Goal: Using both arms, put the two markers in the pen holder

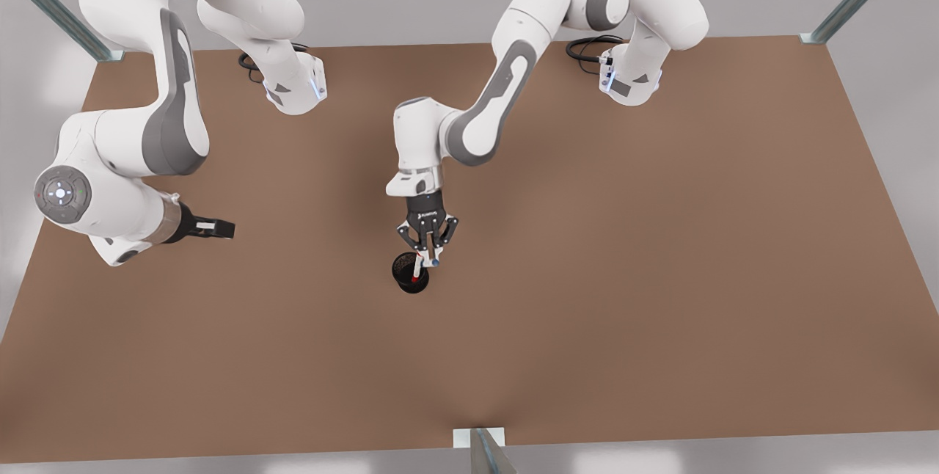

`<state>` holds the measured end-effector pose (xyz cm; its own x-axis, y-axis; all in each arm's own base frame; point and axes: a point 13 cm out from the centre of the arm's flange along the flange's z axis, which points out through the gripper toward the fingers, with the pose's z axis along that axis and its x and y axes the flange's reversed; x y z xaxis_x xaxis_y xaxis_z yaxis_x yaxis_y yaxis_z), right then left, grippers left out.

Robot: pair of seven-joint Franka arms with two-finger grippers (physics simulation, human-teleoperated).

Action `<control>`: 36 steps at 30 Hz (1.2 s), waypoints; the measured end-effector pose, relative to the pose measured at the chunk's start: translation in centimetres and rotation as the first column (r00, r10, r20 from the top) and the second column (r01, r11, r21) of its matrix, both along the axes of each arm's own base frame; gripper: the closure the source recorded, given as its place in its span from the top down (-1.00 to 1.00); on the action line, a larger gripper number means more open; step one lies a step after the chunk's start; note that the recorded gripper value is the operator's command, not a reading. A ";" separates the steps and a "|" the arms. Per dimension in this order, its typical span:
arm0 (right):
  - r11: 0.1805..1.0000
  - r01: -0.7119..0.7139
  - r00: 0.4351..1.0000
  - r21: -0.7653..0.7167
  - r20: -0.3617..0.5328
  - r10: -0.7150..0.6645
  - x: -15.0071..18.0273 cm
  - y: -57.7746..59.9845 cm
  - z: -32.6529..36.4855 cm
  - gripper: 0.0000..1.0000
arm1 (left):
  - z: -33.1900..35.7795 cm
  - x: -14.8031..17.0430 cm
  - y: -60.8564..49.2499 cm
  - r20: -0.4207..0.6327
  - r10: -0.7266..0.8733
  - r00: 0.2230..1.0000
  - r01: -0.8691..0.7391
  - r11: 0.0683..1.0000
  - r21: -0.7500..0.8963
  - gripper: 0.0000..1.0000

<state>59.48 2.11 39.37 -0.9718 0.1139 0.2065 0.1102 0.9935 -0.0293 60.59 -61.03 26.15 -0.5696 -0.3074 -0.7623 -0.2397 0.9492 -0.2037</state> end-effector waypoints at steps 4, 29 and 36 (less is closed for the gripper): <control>1.000 0.008 1.000 -0.003 -0.001 -0.008 0.0 0.0 -0.1 1.00 | -1.1 -0.6 -0.4 -0.001 0.005 1.000 -0.005 1.000 0.001 -0.47; 0.998 0.063 0.997 -0.002 -0.043 -0.063 0.9 -2.7 -2.8 1.00 | -3.0 -4.0 -4.5 0.055 -0.027 0.998 0.030 0.998 -0.047 0.97; 0.998 0.062 0.998 0.008 -0.008 -0.062 1.5 -2.3 -1.1 1.00 | 23.6 6.8 29.9 -0.456 0.459 0.762 -0.628 0.697 -0.347 1.00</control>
